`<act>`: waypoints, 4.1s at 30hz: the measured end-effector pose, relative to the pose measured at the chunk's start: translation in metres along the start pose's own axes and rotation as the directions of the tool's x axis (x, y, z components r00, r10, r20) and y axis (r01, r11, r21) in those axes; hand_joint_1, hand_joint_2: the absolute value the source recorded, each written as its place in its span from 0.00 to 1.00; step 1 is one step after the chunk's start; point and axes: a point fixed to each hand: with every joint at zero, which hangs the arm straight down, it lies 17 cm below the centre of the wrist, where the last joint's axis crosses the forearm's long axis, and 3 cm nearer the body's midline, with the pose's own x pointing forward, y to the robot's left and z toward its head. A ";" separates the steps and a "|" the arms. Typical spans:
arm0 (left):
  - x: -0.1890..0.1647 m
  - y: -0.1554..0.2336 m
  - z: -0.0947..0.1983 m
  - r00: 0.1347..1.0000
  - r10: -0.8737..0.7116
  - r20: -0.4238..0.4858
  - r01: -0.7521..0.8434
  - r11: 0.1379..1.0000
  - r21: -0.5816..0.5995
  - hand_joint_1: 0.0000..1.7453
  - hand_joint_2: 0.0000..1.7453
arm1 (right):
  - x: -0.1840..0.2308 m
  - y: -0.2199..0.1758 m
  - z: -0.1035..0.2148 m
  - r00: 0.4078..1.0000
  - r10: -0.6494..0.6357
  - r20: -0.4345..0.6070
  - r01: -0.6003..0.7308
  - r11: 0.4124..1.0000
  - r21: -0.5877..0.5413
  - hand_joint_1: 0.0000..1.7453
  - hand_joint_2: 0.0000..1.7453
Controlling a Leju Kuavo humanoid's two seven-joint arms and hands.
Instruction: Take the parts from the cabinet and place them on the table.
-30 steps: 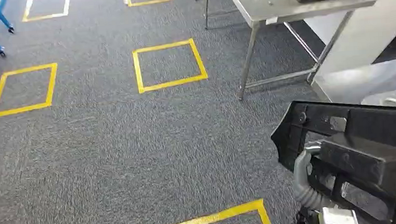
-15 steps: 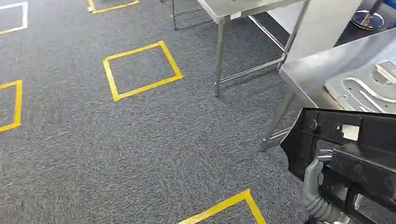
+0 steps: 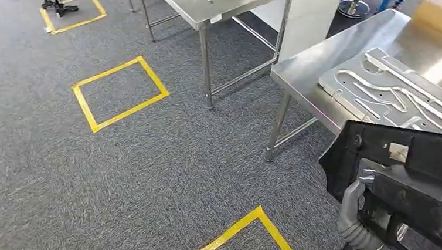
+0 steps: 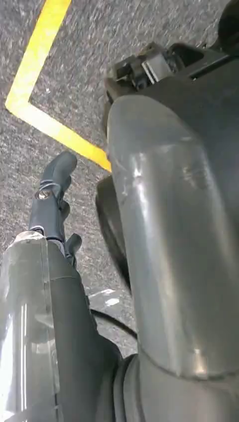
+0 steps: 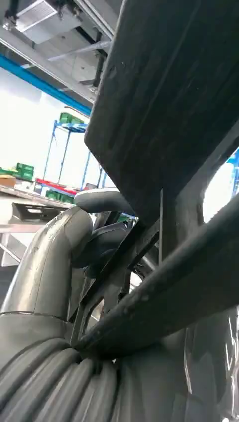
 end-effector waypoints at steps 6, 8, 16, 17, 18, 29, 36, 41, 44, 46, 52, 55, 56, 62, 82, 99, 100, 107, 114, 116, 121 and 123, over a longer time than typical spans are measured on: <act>-0.001 -0.006 0.001 1.000 -0.009 -0.002 0.009 1.000 -0.012 0.00 0.00 | 0.001 0.000 -0.001 1.000 -0.001 0.004 0.001 1.000 -0.002 1.00 1.00; -0.001 -0.006 0.001 1.000 -0.010 -0.001 0.010 1.000 -0.012 0.00 0.00 | 0.001 0.000 -0.001 1.000 -0.001 0.002 0.001 1.000 -0.002 1.00 1.00; 0.005 -0.006 -0.001 1.000 -0.030 0.009 0.030 0.999 -0.016 0.00 0.00 | 0.002 0.000 -0.002 1.000 -0.001 0.006 0.001 1.000 -0.003 1.00 1.00; 0.006 -0.005 -0.001 0.999 -0.032 0.009 0.032 0.999 -0.015 0.00 0.00 | 0.002 0.000 -0.001 1.000 0.000 0.005 0.000 1.000 -0.002 1.00 1.00; 0.005 -0.006 0.000 0.999 -0.033 0.009 0.033 0.999 -0.017 0.00 0.00 | 0.003 0.001 -0.003 1.000 -0.002 0.008 0.002 1.000 -0.003 1.00 1.00; 0.005 -0.011 0.000 0.999 -0.051 -0.001 0.051 0.999 -0.003 0.00 0.00 | 0.001 0.002 -0.002 1.000 -0.005 -0.003 0.005 1.000 -0.005 1.00 1.00; 0.008 -0.017 0.000 0.999 -0.054 0.004 0.054 0.999 -0.009 0.00 0.00 | -0.001 0.003 -0.002 1.000 -0.007 -0.010 0.007 1.000 -0.004 1.00 1.00; 0.010 -0.017 0.000 0.998 -0.060 0.007 0.061 0.998 -0.007 0.00 0.00 | -0.004 0.004 -0.001 1.000 -0.005 -0.020 0.005 1.000 0.000 1.00 1.00; 0.010 -0.018 0.000 0.998 -0.060 0.008 0.060 0.998 -0.007 0.00 0.00 | -0.004 0.004 -0.001 1.000 -0.006 -0.018 0.006 1.000 0.000 1.00 1.00; 0.012 -0.017 0.000 0.998 -0.060 0.010 0.061 0.998 -0.006 0.00 0.00 | -0.005 0.004 -0.001 1.000 -0.005 -0.023 0.005 1.000 0.001 1.00 1.00; 0.011 -0.017 0.000 0.999 -0.042 0.006 0.042 0.999 -0.004 0.00 0.00 | -0.009 0.008 0.000 0.999 -0.011 -0.038 0.011 1.000 0.012 1.00 1.00; 0.010 -0.019 0.000 1.000 -0.031 0.003 0.031 0.999 -0.018 0.00 0.00 | -0.011 0.009 0.001 0.999 -0.011 -0.045 0.012 1.000 0.015 1.00 1.00; 0.009 -0.020 0.001 1.000 -0.029 0.003 0.029 0.999 -0.026 0.00 0.00 | -0.011 0.009 0.001 0.999 -0.012 -0.046 0.012 1.000 0.016 1.00 1.00; 0.004 -0.010 0.001 1.000 -0.019 0.015 0.020 0.999 -0.042 0.00 0.00 | -0.015 0.015 0.000 0.998 -0.021 -0.055 0.023 0.999 0.034 1.00 1.00; 0.001 0.001 0.000 1.000 -0.010 0.018 0.011 1.000 -0.022 0.00 0.00 | -0.017 0.021 -0.003 0.998 -0.029 -0.051 0.031 0.999 0.043 1.00 1.00; -0.012 0.011 0.003 0.999 0.047 -0.003 -0.047 0.999 -0.007 0.00 0.00 | -0.025 0.026 0.001 0.998 0.003 -0.066 0.001 0.998 0.067 1.00 1.00; -0.018 0.011 0.003 0.998 0.055 -0.032 -0.055 0.998 -0.004 0.00 0.00 | -0.027 0.027 0.002 0.997 0.005 -0.071 -0.001 0.998 0.068 1.00 1.00; -0.014 0.012 0.002 0.988 0.151 -0.039 -0.152 0.988 -0.011 0.00 0.00 | -0.027 0.032 0.004 0.998 0.011 -0.069 -0.005 0.996 0.086 1.00 1.00; -0.016 0.012 0.003 0.983 0.180 -0.039 -0.181 0.984 -0.007 0.00 0.00 | -0.027 0.036 0.007 0.997 0.004 -0.073 0.003 0.995 0.100 1.00 1.00; -0.020 0.010 0.004 0.982 0.185 -0.047 -0.185 0.983 -0.008 0.00 0.00 | -0.028 0.038 0.008 0.997 0.004 -0.078 0.004 0.994 0.105 1.00 1.00; -0.026 0.010 0.006 0.980 0.190 -0.055 -0.190 0.982 -0.004 0.00 0.00 | -0.029 0.039 0.009 0.997 0.003 -0.079 0.005 0.994 0.108 1.00 1.00; -0.022 0.015 0.004 0.981 0.189 -0.048 -0.189 0.982 0.004 0.00 0.00 | -0.029 0.040 0.010 0.997 0.002 -0.081 0.007 0.994 0.109 1.00 1.00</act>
